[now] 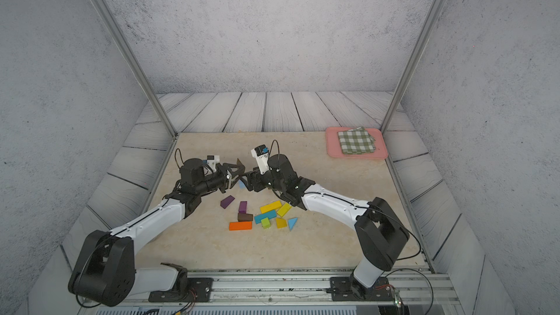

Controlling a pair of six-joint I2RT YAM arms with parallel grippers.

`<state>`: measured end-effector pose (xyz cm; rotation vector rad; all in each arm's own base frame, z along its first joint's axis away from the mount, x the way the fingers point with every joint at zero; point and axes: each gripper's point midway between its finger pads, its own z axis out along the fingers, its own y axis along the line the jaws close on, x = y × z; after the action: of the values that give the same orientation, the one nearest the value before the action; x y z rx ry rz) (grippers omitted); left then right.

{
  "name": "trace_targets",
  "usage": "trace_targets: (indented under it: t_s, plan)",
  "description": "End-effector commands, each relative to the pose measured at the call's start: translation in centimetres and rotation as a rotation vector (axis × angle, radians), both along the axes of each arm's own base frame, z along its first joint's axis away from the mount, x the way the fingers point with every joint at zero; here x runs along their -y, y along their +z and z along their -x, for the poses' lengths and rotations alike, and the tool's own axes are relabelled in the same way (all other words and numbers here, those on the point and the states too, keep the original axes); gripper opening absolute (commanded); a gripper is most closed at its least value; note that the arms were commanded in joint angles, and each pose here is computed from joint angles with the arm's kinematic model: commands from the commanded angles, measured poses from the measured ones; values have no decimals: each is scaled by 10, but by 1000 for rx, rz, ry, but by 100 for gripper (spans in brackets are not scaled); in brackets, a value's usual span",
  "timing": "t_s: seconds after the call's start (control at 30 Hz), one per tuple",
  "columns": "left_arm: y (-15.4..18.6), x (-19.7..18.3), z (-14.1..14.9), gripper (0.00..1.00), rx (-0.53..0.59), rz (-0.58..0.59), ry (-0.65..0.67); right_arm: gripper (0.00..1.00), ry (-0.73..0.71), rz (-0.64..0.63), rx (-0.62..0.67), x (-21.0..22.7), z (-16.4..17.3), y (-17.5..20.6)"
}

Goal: Assemble a small pinwheel with building blocks
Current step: Assemble the building block at the center of the board.

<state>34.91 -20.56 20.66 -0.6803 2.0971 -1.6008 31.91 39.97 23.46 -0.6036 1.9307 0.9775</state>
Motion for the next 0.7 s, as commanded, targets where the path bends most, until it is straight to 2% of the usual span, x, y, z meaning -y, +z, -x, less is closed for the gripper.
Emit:
trace_targets:
  t_s: [0.0,0.27,0.67]
  plan:
    - [19,4,4,19,22,80,4,72,-65,-24,56,-2,-19,-4]
    - [28,5,5,20,16,118,3,68,-34,-74,105,-7,-17,-12]
    - [38,17,8,21,21,137,-21,72,-30,-60,117,-16,-25,-16]
